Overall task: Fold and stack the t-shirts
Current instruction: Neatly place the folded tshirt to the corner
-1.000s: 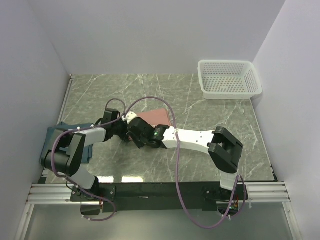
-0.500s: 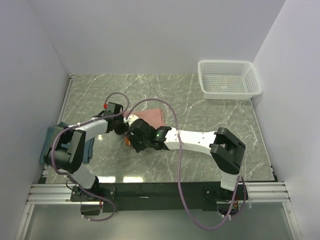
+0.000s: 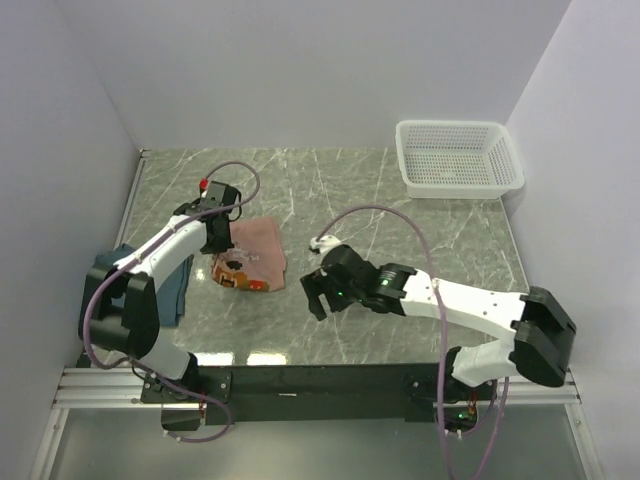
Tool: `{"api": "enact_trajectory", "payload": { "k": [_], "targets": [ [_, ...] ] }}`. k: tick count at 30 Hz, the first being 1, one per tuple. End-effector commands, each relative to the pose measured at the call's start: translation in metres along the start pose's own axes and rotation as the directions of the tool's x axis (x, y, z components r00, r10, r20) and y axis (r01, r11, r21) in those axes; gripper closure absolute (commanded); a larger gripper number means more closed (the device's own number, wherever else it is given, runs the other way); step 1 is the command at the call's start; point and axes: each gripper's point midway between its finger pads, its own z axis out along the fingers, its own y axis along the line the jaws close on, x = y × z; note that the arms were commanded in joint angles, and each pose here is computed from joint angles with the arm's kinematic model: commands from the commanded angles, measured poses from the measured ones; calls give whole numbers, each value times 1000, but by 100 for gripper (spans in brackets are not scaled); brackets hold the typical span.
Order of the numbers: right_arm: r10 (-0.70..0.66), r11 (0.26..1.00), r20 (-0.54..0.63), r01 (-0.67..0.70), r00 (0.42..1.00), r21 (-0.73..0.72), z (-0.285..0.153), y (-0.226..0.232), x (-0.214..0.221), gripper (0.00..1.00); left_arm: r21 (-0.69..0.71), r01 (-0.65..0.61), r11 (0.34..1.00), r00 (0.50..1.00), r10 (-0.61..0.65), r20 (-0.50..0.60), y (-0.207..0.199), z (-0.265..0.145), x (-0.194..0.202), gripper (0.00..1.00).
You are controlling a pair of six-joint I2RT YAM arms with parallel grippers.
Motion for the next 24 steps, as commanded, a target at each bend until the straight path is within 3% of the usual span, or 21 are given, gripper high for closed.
{"api": "enact_trajectory", "payload": {
  "k": [1,6,13,24],
  "targets": [
    [46,996,-14,-44,999,83,-17,-29,14,13,-87,-111,990,994,111,-8,31,-31,-4,99],
    [82,991,56,-87,995,99,-41,-42,2,14,-198,-176,964,984,172,-40,61,-43,5,99],
    [60,997,96,-65,994,50,-59,-33,-17,15,-271,-172,947,982,186,27,83,-69,-17,99],
    [-11,1000,185,10,983,9,-77,-34,-31,15,-453,-300,839,944,330,-14,142,-98,-16,99]
  ]
}}
